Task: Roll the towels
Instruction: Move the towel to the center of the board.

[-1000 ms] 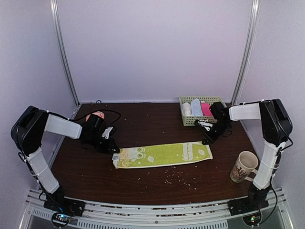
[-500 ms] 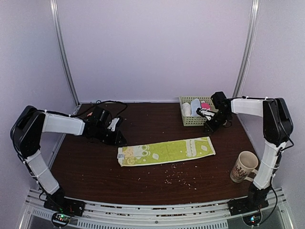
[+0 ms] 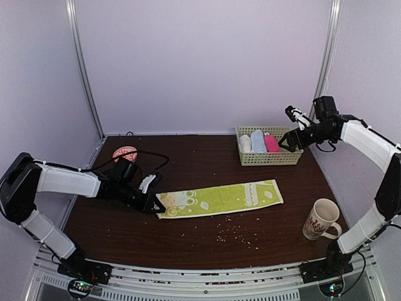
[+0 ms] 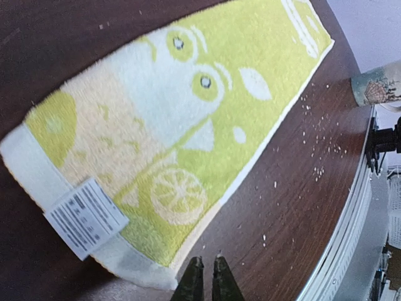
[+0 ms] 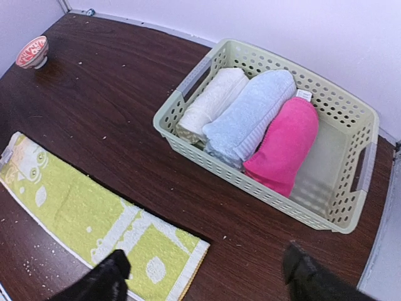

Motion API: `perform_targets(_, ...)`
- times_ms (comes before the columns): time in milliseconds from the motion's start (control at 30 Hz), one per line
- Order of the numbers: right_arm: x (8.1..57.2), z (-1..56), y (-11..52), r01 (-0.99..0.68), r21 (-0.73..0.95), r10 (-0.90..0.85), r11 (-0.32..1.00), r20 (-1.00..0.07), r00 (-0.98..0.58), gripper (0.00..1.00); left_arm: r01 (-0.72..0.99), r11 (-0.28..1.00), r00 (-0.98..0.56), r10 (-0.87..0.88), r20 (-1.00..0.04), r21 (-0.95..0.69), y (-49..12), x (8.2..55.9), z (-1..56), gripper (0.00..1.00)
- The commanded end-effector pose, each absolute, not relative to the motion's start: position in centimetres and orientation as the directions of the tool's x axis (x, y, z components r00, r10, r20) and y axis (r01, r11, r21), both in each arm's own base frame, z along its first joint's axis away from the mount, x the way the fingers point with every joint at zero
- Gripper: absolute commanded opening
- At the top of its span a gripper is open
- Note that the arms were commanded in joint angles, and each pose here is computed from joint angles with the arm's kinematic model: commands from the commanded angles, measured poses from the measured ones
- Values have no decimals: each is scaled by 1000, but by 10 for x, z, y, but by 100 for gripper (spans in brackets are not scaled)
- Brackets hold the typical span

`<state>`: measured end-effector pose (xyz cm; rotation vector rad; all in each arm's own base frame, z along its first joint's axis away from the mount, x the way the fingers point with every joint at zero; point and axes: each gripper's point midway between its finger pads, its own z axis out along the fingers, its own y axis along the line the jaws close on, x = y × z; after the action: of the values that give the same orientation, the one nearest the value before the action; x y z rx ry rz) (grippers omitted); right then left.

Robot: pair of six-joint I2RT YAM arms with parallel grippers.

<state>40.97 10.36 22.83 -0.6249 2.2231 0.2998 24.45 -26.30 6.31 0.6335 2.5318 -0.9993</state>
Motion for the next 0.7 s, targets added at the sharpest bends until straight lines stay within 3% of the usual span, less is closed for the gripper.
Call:
perform_targets(0, 387, 195, 138, -660, 223, -367, 718, -684, -631, 69, 534, 559, -836, 242, -492, -634, -275, 235, 70, 6)
perform_targets(67, 383, 172, 139, -655, 256, -388, 711, -634, -669, 56, 522, 566, -844, 237, -481, -638, -272, 233, 63, 5)
perform_targets(200, 373, 131, 141, -640, 315, -426, 701, -535, -730, 46, 481, 610, -870, 242, -431, -629, -263, 226, 39, 5)
perform_targets(433, 364, 107, 142, -630, 326, -447, 705, -486, -751, 44, 452, 634, -888, 252, -385, -628, -259, 221, 25, 4)
perform_targets(667, 360, 97, 144, -636, 324, -468, 700, -464, -752, 42, 624, 520, -774, 312, -551, -583, -279, 238, 94, 5)
